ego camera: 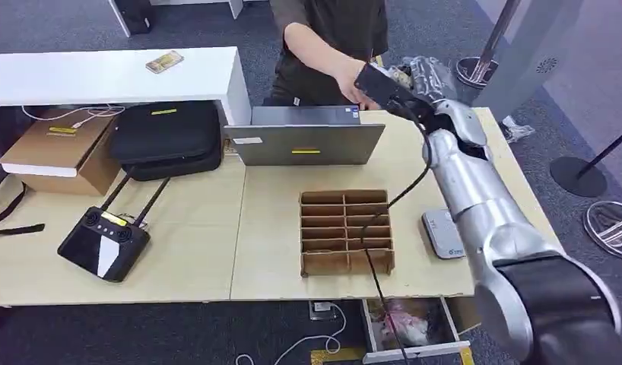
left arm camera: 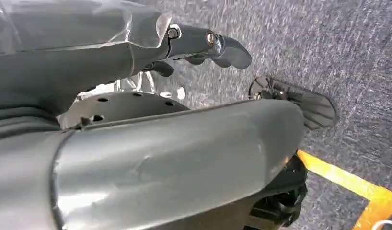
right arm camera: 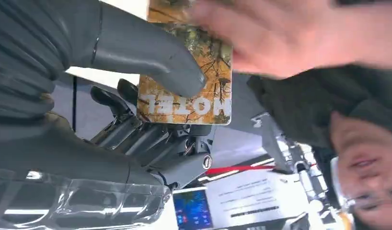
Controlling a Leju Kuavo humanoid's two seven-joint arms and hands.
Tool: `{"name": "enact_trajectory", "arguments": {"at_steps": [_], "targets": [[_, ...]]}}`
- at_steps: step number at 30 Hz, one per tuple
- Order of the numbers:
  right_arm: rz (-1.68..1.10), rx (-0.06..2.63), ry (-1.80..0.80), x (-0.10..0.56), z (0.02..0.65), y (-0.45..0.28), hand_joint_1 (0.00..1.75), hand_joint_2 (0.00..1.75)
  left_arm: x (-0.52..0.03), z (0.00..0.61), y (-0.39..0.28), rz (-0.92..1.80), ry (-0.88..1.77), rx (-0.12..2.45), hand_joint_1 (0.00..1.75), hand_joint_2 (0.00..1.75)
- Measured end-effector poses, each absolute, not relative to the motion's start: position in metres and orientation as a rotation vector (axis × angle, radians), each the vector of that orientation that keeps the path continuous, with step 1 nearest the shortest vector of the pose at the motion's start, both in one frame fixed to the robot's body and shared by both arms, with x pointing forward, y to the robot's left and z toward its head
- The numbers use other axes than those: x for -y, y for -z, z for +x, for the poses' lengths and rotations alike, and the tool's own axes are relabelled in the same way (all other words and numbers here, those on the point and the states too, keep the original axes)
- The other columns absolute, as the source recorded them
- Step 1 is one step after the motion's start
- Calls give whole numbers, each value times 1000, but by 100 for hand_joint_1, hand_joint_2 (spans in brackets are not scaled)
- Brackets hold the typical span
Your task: Pass the card to the sensor for recognition and then transmit it.
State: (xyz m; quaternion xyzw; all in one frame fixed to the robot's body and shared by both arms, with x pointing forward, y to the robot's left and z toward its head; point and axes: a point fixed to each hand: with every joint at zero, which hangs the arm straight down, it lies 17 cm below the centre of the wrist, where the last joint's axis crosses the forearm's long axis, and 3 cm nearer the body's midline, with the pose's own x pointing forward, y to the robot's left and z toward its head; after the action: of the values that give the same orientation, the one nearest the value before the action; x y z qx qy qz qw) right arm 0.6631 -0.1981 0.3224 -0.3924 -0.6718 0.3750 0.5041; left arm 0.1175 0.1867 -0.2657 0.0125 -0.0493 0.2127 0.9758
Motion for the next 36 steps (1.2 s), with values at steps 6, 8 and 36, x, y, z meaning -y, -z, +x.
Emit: {"name": "enact_trajectory", "arguments": {"at_steps": [6,8,36], "targets": [[-909,1604,-939,157,660,-314,175,175,-184,122,264,24,-399,101,0,0],[-901,1603,-941,149,660,-317,164,175,-184,123,264,27,-393,97,0,0],[-994,1510,-1092,191,669,-306,0,175,-189,119,265,57,-415,118,0,0]]}}
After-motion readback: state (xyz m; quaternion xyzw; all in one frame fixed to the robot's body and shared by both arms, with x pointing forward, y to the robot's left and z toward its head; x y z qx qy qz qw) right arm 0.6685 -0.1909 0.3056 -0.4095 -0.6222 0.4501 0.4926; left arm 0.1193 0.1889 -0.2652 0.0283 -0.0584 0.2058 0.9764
